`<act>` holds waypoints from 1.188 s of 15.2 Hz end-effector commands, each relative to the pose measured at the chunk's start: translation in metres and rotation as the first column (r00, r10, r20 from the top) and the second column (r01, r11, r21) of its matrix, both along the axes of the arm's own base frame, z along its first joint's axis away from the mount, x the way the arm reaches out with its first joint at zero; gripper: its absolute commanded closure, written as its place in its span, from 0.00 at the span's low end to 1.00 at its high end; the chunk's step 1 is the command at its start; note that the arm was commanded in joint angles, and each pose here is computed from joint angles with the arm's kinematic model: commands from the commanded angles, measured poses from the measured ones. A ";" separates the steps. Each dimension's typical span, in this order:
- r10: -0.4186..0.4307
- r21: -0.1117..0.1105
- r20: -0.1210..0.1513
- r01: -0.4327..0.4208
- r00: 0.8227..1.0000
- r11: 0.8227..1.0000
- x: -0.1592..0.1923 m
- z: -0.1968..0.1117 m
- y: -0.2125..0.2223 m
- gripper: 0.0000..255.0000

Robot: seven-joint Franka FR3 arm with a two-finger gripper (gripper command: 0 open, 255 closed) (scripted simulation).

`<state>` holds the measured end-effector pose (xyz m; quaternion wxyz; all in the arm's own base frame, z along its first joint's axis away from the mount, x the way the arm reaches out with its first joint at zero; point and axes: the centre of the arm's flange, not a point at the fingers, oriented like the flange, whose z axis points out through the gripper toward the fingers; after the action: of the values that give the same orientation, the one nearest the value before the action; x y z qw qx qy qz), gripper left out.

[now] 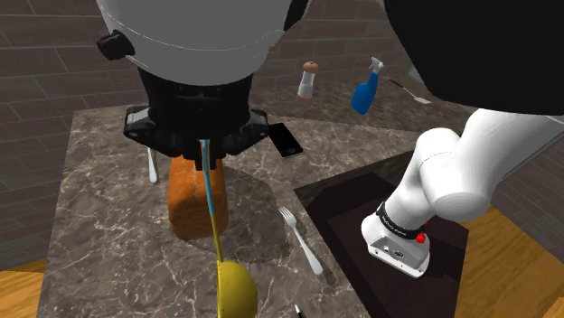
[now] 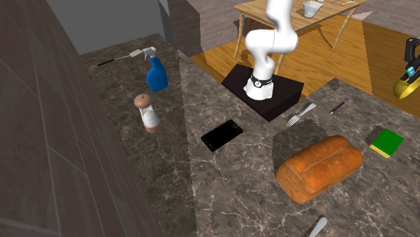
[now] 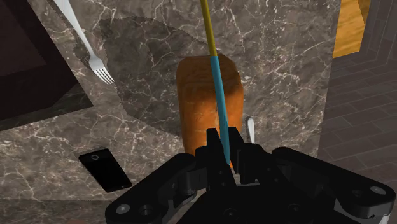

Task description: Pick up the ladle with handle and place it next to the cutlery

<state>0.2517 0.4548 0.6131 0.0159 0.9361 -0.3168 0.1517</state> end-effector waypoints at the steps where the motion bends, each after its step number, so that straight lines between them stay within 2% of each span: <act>1: -0.001 0.000 0.000 0.001 1.000 1.000 -0.022 0.000 0.013 1.00; 8: -0.001 0.000 0.000 0.001 1.000 1.000 -0.101 0.002 0.064 1.00; 18: -0.001 0.000 0.000 0.001 1.000 1.000 -0.101 -0.051 0.064 1.00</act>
<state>0.1502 0.5202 0.5681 0.0163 0.9359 -0.3174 0.1518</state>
